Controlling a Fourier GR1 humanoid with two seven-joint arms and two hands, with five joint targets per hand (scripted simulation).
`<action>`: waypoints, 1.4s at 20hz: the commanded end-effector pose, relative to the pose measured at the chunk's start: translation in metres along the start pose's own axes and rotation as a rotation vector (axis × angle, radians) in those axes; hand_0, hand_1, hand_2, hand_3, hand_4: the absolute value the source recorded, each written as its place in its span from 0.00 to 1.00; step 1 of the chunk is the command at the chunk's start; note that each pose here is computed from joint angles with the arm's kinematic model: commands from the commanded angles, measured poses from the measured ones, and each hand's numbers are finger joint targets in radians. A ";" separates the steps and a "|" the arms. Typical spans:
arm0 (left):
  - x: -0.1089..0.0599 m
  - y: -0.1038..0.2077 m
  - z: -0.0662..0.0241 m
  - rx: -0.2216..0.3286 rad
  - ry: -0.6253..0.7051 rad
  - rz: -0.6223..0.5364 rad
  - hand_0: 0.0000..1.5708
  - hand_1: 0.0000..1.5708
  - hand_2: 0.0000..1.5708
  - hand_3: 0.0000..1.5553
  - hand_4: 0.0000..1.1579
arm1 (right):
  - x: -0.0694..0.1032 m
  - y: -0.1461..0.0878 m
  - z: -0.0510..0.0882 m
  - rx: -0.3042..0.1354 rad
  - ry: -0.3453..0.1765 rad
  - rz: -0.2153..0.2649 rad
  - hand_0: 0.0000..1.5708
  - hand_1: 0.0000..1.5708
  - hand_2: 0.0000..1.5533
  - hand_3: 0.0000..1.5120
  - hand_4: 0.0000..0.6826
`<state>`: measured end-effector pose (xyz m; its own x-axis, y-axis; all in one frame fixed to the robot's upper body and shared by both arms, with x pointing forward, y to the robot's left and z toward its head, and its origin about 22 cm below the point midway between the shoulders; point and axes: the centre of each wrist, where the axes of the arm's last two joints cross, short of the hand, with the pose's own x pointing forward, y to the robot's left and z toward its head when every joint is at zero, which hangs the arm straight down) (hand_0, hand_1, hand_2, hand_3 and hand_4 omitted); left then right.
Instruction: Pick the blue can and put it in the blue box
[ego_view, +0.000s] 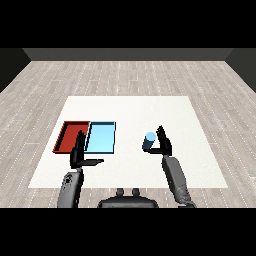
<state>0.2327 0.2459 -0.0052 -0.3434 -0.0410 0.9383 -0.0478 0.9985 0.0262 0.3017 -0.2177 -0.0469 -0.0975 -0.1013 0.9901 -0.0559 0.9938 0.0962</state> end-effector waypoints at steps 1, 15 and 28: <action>-0.012 -0.005 -0.0062 0.008 0.004 -0.020 0.00 0.00 0.00 0.00 0.00 | -0.022 -0.004 -0.006 -0.017 0.007 -0.033 0.00 0.00 0.00 0.00 0.00; 0.007 -0.004 0.0067 0.004 -0.016 -0.031 0.00 0.00 0.00 0.00 0.00 | -0.032 0.008 -0.018 -0.035 0.061 -0.079 0.00 0.00 0.00 0.00 0.00; -0.005 -0.002 -0.0252 0.021 -0.022 -0.012 0.00 0.00 0.00 0.00 0.00 | -0.025 0.015 -0.025 -0.020 0.073 -0.091 0.00 0.00 0.00 0.00 0.00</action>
<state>0.2386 0.2515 0.0025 -0.3620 -0.0608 0.9302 -0.0734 0.9966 0.0366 0.3295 -0.1996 -0.0720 -0.0200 -0.1897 0.9816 -0.0480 0.9809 0.1886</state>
